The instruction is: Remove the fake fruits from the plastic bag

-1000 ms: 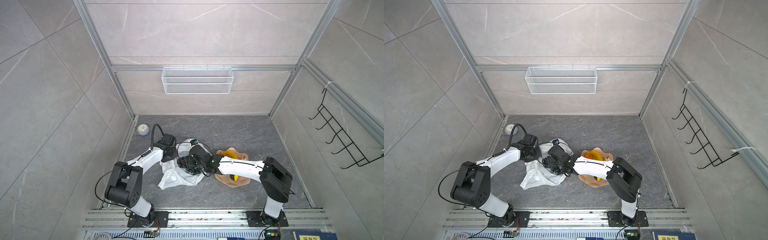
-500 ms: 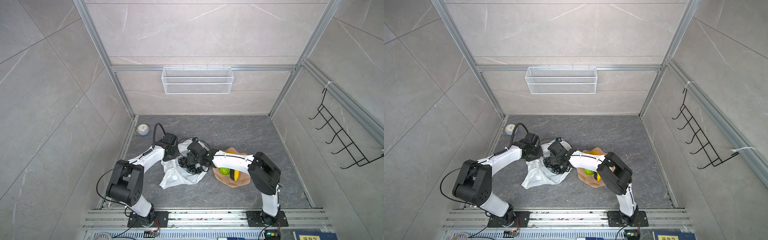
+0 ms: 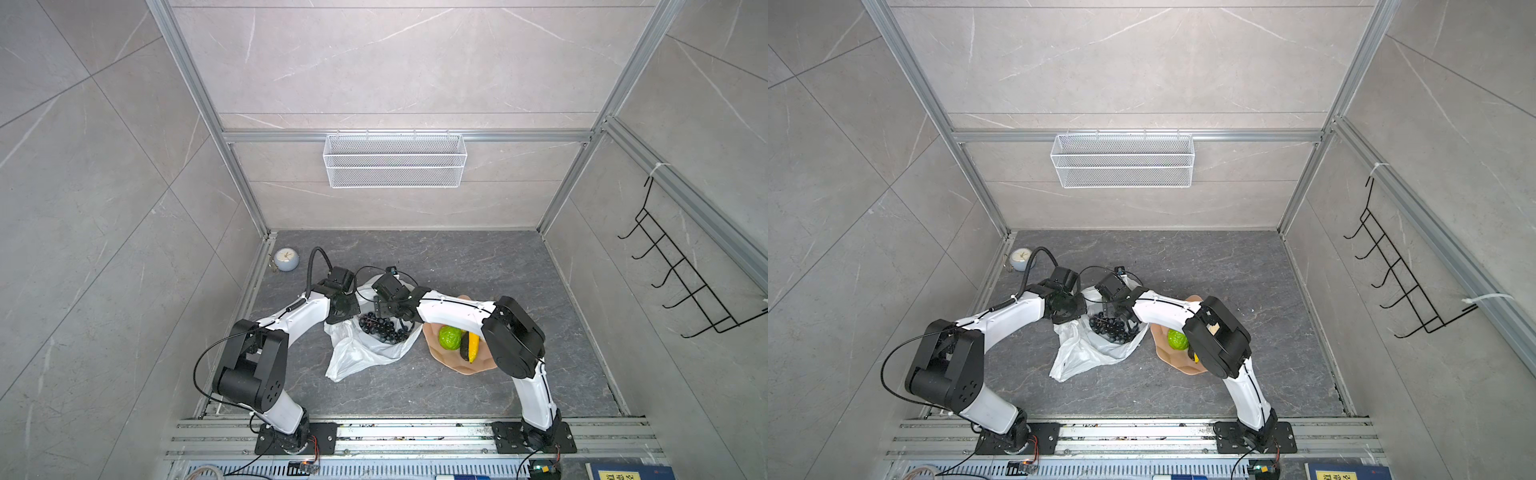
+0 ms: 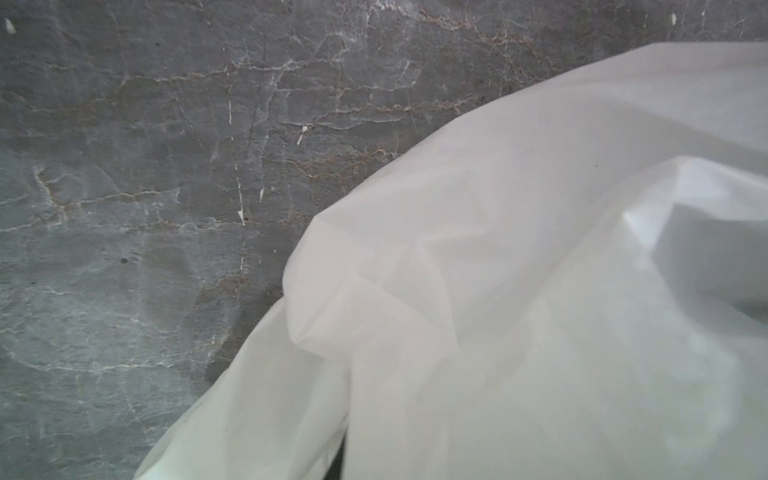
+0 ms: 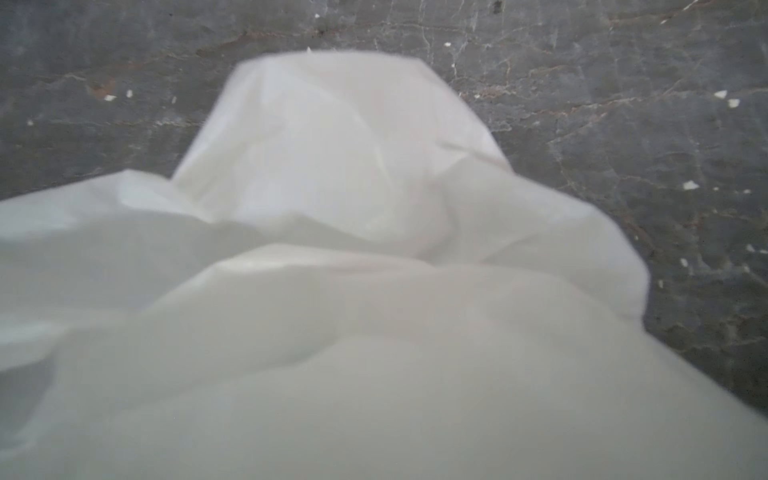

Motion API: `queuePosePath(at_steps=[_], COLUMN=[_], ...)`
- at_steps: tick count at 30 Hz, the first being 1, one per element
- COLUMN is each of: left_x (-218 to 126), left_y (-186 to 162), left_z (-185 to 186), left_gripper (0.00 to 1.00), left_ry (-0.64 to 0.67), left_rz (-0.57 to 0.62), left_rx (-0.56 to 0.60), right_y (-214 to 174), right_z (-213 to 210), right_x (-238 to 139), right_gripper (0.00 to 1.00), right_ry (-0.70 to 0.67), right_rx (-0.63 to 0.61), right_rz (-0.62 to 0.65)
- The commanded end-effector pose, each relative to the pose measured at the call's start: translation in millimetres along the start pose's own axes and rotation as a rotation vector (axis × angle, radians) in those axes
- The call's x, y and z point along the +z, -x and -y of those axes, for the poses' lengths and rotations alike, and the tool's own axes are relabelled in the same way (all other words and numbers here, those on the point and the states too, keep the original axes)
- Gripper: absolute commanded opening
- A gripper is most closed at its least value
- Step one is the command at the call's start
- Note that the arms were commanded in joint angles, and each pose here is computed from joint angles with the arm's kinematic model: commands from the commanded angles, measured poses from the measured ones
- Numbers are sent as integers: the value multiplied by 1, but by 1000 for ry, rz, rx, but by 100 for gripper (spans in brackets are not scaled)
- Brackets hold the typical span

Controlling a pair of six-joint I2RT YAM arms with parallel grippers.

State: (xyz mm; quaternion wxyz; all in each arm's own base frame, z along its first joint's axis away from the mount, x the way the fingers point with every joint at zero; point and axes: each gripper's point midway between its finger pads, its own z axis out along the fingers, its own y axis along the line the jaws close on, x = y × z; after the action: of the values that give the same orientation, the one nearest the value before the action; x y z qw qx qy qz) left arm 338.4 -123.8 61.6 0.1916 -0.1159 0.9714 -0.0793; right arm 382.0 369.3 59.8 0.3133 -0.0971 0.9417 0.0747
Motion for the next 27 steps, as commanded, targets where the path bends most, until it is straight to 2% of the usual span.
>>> queuePosePath(at_steps=[1, 9, 15, 21, 27], left_x=[-2, 0, -1, 1, -2], left_y=[-4, -8, -9, -10, -5], left_z=[1, -1, -3, -5, -8], left_gripper=[0, 0, 1, 0, 0], left_ry=[-3, 0, 7, 18, 39], left_rz=[-5, -11, -9, -10, 8], left_rx=[-3, -4, -6, -14, -36], right_y=[1, 7, 15, 23, 29], right_z=[1, -2, 0, -3, -16], right_x=[12, 37, 42, 25, -12], right_gripper=[86, 88, 74, 61, 58], right_ry=[-27, -28, -43, -5, 60], right_rx=[-29, 0, 20, 32, 25], right_rz=[-24, -53, -52, -16, 32])
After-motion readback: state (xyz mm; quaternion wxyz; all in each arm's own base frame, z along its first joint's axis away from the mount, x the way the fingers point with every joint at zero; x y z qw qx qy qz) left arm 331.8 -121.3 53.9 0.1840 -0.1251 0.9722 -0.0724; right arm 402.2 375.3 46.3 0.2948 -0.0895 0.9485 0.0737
